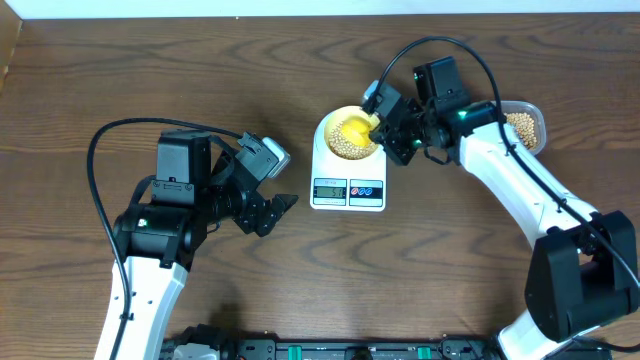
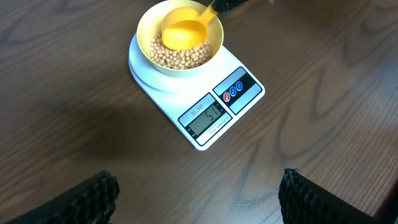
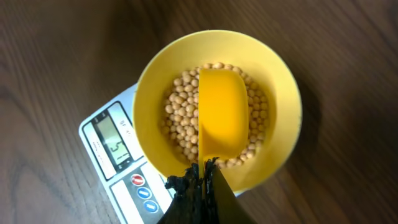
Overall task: Scoop item into bowl and weigh 50g on scale
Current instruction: 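Lower the scoop into the bowl to scoop out some soybeans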
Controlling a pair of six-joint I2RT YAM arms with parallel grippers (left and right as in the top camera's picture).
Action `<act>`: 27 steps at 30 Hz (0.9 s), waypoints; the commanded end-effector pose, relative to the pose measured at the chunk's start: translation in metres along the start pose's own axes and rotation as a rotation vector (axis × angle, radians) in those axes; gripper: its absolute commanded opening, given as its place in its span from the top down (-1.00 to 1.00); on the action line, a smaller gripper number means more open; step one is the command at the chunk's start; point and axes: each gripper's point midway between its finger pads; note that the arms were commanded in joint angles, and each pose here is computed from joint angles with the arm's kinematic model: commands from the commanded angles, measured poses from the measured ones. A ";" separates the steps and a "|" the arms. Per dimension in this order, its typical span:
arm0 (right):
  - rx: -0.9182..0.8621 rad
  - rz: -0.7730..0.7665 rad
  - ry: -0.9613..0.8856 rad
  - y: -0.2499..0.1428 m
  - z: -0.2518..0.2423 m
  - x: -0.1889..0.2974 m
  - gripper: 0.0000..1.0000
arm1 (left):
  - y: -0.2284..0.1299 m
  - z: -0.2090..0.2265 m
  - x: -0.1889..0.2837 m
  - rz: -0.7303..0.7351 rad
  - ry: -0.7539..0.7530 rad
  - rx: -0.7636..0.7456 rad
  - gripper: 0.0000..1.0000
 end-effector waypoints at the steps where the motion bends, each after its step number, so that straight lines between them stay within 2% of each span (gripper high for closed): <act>1: 0.020 0.022 0.027 -0.005 0.009 -0.008 0.98 | -0.002 0.000 0.000 0.005 -0.002 -0.006 -0.69; 12: 0.019 0.029 0.085 -0.006 0.023 -0.009 0.98 | -0.002 0.000 0.000 0.005 -0.002 -0.006 -0.69; 27: -0.098 -0.014 0.162 0.004 0.029 -0.002 0.98 | -0.002 0.000 0.000 0.005 -0.002 -0.006 -0.69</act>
Point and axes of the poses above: each gripper's point midway between its finger pads, its own x axis back along the fingers, its own z axis along the line the jaws close on, y = z × x, and after that the axes turned 15 degrees about -x, right-handed
